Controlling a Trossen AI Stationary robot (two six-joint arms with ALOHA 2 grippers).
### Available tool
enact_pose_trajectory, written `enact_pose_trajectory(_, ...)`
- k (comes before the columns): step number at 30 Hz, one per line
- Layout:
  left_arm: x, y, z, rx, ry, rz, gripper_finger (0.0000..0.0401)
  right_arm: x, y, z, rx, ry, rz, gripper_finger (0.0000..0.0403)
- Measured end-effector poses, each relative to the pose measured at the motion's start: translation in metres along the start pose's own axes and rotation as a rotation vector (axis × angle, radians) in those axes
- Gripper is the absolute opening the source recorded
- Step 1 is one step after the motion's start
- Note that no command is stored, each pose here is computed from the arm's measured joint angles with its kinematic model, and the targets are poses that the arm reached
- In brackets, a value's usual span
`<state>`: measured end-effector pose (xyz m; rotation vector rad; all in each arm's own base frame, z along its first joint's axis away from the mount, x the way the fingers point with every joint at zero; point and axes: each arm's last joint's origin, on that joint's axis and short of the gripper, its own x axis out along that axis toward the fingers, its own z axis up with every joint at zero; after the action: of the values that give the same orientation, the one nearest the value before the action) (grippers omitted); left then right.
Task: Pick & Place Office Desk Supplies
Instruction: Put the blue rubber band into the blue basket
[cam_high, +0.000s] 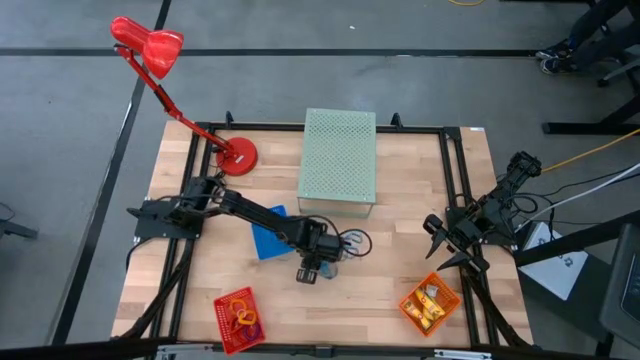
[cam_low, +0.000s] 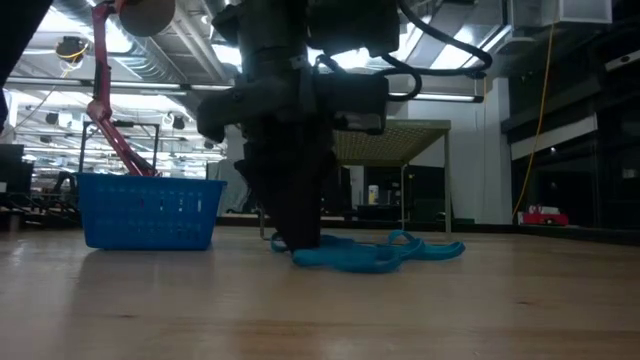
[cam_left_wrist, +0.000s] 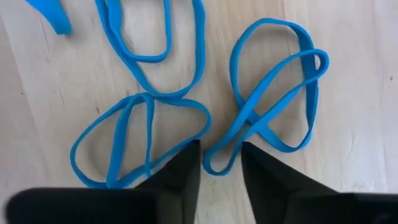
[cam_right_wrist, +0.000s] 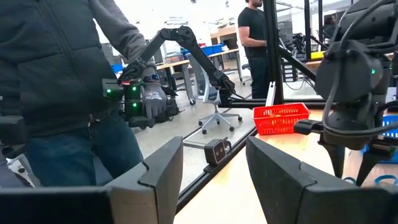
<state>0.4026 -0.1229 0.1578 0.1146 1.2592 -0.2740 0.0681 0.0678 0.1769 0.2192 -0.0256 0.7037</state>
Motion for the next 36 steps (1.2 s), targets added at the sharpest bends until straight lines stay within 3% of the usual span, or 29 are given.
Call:
enact_pose_trajectory(9,-0.001,-0.002,-0.004,-0.064,0.041,-0.034,0.0006,0.000,0.000,0.000,0.000,0.000,0.000,0.0178)
enact_pose_trajectory(16,-0.014,-0.010,0.000,-0.206,0.013,-0.165,0.0003,0.000,0.000,0.000,0.000,0.000,0.000,0.0178)
enact_pose_trajectory(21,-0.039,-0.013,0.004,-0.290,-0.061,-0.172,0.0002,0.000,0.000,0.000,0.000,0.000,0.000,0.0178)
enact_pose_trajectory(31,-0.104,-0.012,-0.003,-0.374,-0.168,-0.069,0.0003,0.000,0.000,0.000,0.000,0.000,0.000,0.0178)
enact_pose_trajectory(36,-0.115,-0.016,-0.017,-0.417,-0.145,0.029,0.0003,0.000,0.000,0.000,0.000,0.001,0.000,0.0178)
